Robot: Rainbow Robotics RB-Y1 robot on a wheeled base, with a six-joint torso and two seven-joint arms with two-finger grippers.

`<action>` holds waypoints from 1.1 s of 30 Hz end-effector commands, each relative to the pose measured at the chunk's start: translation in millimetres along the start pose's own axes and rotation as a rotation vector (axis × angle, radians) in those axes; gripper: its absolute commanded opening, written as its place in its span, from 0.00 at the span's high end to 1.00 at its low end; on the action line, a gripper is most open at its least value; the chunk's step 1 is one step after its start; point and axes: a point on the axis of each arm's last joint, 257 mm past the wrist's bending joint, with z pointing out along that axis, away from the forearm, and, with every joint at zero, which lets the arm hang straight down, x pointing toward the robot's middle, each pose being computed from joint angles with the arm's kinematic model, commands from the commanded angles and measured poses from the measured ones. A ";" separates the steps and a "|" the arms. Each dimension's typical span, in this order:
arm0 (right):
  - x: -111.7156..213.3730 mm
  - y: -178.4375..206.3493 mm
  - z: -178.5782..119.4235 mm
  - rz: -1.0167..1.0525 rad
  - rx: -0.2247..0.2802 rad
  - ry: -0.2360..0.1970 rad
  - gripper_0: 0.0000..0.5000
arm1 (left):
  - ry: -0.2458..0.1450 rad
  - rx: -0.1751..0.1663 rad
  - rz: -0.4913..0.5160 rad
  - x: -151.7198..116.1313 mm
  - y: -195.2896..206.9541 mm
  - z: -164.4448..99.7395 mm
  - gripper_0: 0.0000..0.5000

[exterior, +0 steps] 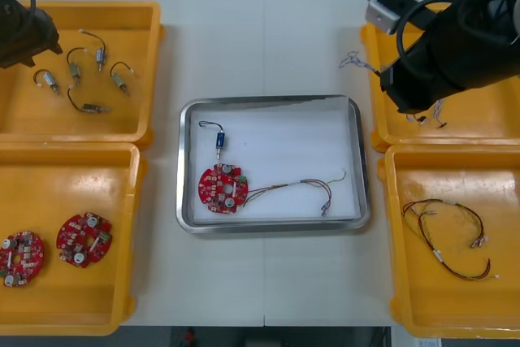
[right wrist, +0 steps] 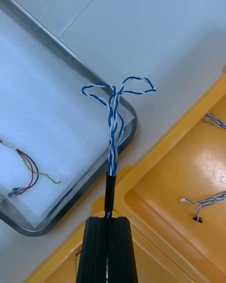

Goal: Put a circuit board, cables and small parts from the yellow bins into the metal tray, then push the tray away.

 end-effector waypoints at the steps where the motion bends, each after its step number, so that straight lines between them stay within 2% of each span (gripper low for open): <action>1: -0.3 24.9 9.8 -0.185 -0.007 0.021 1.00 | -0.093 0.005 0.073 -44.4 14.7 -22.5 0.00; 3: -7.0 34.6 18.6 -0.312 0.014 0.036 1.00 | -0.103 -0.007 0.075 -44.4 20.7 -12.0 0.00; 7: -9.0 50.2 35.4 -0.427 0.015 0.068 1.00 | -0.128 -0.015 0.079 -42.3 25.3 8.1 0.00; 12: -35.1 68.3 60.6 -0.521 0.017 0.023 1.00 | -0.175 -0.006 0.085 -35.2 34.7 34.4 0.00; 16: -54.9 85.1 79.5 -0.571 0.001 -0.006 1.00 | -0.153 -0.022 0.100 -20.9 41.8 46.5 0.00; 21: -62.6 100.4 99.3 -0.626 -0.004 -0.020 1.00 | -0.134 -0.022 0.104 -10.0 40.9 54.4 0.00; 29: -54.4 112.4 142.0 -0.707 0.014 -0.010 1.00 | -0.118 -0.003 0.101 10.6 37.9 73.1 0.00; 33: -43.6 104.6 154.1 -0.707 0.011 0.029 1.00 | -0.120 -0.003 0.107 17.9 40.3 81.2 0.00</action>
